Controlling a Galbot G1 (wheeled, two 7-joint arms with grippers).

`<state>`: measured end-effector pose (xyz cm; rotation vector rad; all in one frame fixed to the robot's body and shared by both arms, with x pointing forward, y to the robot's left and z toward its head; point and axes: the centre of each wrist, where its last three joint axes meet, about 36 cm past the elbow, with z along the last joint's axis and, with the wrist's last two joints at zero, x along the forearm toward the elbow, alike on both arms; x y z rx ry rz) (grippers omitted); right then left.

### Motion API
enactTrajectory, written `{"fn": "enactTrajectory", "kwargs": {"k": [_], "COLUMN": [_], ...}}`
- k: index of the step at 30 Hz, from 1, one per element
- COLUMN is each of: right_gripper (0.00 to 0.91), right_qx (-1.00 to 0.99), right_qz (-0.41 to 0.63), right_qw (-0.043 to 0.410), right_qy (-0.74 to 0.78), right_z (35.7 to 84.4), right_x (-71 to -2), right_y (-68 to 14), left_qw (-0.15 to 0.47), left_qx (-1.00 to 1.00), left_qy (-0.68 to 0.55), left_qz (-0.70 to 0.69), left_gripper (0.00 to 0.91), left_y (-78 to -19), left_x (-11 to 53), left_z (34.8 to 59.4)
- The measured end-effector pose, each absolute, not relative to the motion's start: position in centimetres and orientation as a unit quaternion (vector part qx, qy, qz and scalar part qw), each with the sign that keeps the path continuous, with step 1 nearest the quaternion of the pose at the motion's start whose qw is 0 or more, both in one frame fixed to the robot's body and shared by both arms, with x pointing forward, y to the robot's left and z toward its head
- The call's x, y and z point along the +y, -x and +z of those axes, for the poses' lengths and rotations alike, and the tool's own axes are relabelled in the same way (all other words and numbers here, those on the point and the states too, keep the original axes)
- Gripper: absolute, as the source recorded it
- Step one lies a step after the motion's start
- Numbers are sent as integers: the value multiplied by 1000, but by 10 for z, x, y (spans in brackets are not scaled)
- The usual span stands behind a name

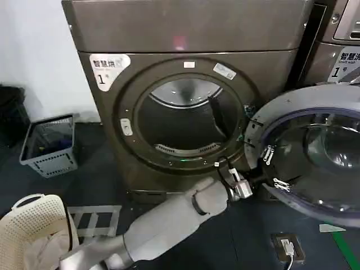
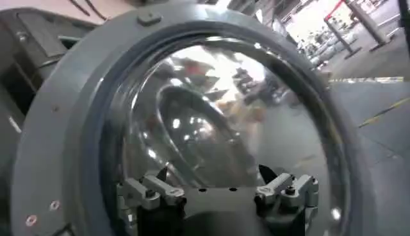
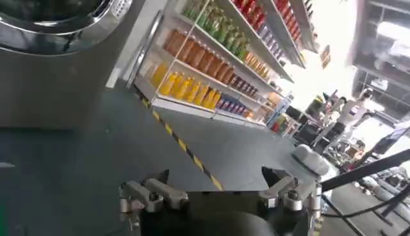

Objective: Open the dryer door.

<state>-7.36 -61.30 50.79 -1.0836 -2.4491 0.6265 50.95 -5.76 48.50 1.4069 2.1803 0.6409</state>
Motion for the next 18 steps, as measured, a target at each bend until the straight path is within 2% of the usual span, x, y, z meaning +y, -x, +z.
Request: {"fn": "enactTrajectory", "kwargs": {"k": [18], "right_gripper": [907], "right_qx": [-876], "right_qz": [219], "right_qw": [197], "right_qy": [382], "right_z": [506], "right_x": [-613], "right_y": [70], "left_qw": [220], "left_qx": [785], "left_qy": [-530], "left_qz": [233], "left_gripper": [907], "left_y": [-503], "left_x": [-48], "left_z": [483]}}
